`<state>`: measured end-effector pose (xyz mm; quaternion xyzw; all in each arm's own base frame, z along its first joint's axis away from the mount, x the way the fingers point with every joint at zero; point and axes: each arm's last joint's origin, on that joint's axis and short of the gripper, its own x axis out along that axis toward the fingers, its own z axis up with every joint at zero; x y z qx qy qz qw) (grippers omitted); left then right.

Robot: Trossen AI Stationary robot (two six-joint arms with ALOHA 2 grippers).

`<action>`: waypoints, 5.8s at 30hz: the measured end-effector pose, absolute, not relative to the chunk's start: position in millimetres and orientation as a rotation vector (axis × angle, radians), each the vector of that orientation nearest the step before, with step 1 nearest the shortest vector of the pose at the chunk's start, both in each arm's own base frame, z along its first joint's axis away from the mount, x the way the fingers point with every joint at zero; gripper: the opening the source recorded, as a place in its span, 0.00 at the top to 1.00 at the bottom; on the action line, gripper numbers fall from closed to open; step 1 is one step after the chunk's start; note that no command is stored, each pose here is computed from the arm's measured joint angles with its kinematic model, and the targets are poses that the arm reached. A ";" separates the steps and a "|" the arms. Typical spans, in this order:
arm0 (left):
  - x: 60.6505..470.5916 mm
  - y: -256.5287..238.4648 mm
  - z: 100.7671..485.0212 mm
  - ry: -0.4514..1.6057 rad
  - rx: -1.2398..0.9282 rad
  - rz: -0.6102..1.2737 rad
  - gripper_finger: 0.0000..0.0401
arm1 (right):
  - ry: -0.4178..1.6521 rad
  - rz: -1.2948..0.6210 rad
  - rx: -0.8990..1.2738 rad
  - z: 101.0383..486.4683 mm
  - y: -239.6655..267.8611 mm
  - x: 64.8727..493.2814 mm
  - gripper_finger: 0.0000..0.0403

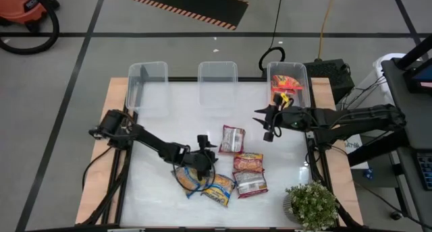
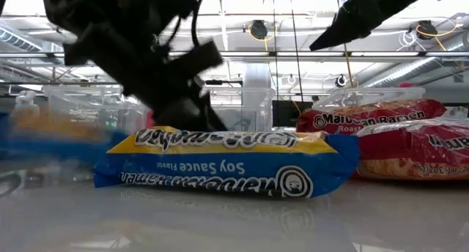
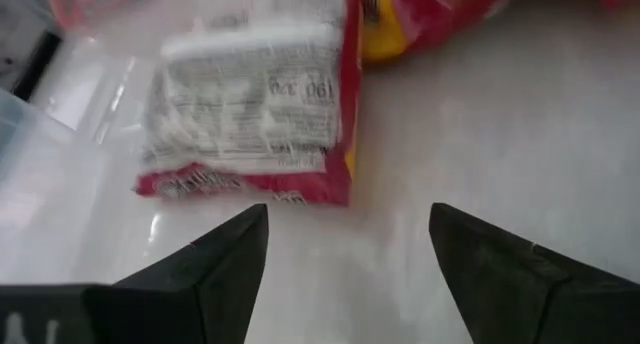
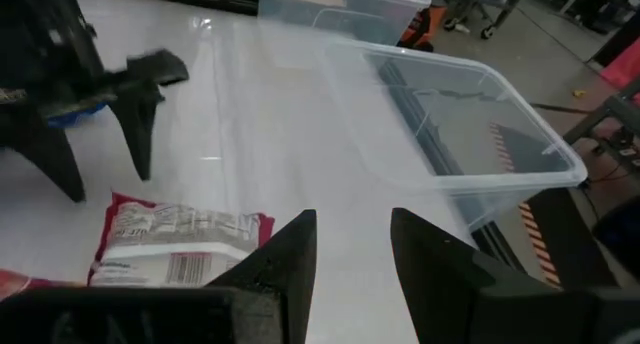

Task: Sort Maruchan noodles
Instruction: Put the top red noodle pack into the middle transparent bin

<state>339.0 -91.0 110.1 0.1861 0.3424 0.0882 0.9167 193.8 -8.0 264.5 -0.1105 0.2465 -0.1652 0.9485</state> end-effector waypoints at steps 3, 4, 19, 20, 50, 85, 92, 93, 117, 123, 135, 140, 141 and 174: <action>343.8 -90.2 100.5 0.673 0.375 0.196 0.30 | 0.490 -0.340 -0.202 263.8 -8.0 194.2 0.69; 345.9 -90.5 98.8 0.661 0.370 0.195 0.30 | 0.489 -0.342 -0.196 263.8 -8.0 194.2 0.69; 351.5 -79.5 92.8 0.639 0.395 0.253 0.57 | 0.483 -0.282 -0.187 263.3 0.2 194.7 0.69; 351.6 -78.6 92.7 0.641 0.396 0.255 0.60 | 0.482 -0.278 -0.188 263.4 0.9 194.7 0.69; 335.0 -48.3 219.2 0.324 0.296 0.367 0.99 | 0.421 -0.177 -0.295 229.8 10.0 203.0 0.69; 306.8 -2.1 280.0 0.166 0.163 0.512 0.99 | 0.046 -0.405 -0.192 201.5 13.4 297.2 0.35; 306.7 -6.4 280.2 0.158 0.143 0.501 0.99 | 0.013 -0.413 -0.210 205.3 13.1 297.1 0.44; 306.7 -6.9 280.2 0.158 0.142 0.499 0.99 | 0.011 -0.430 -0.214 206.2 12.8 296.7 0.46; 307.6 -1.1 289.4 0.059 0.093 0.525 0.99 | 0.003 -0.325 -0.069 201.6 1.7 299.6 0.37; 307.7 -1.3 289.4 0.059 0.096 0.518 0.99 | -0.014 -0.334 -0.080 203.4 -0.8 299.6 0.45; 308.0 -8.4 287.4 0.069 0.068 0.464 0.99 | -0.022 -0.329 -0.077 204.3 0.0 299.4 0.61; 307.4 -8.6 283.3 0.116 0.091 0.463 0.99 | -0.007 -0.332 -0.123 204.8 -0.1 298.6 0.65; 307.4 -8.7 282.9 0.121 0.102 0.461 0.99 | -0.003 -0.332 -0.130 205.4 -0.2 298.1 0.65; 275.1 -20.2 281.6 0.363 0.099 0.386 0.59 | 0.333 -0.211 -0.060 210.5 -2.7 267.2 0.71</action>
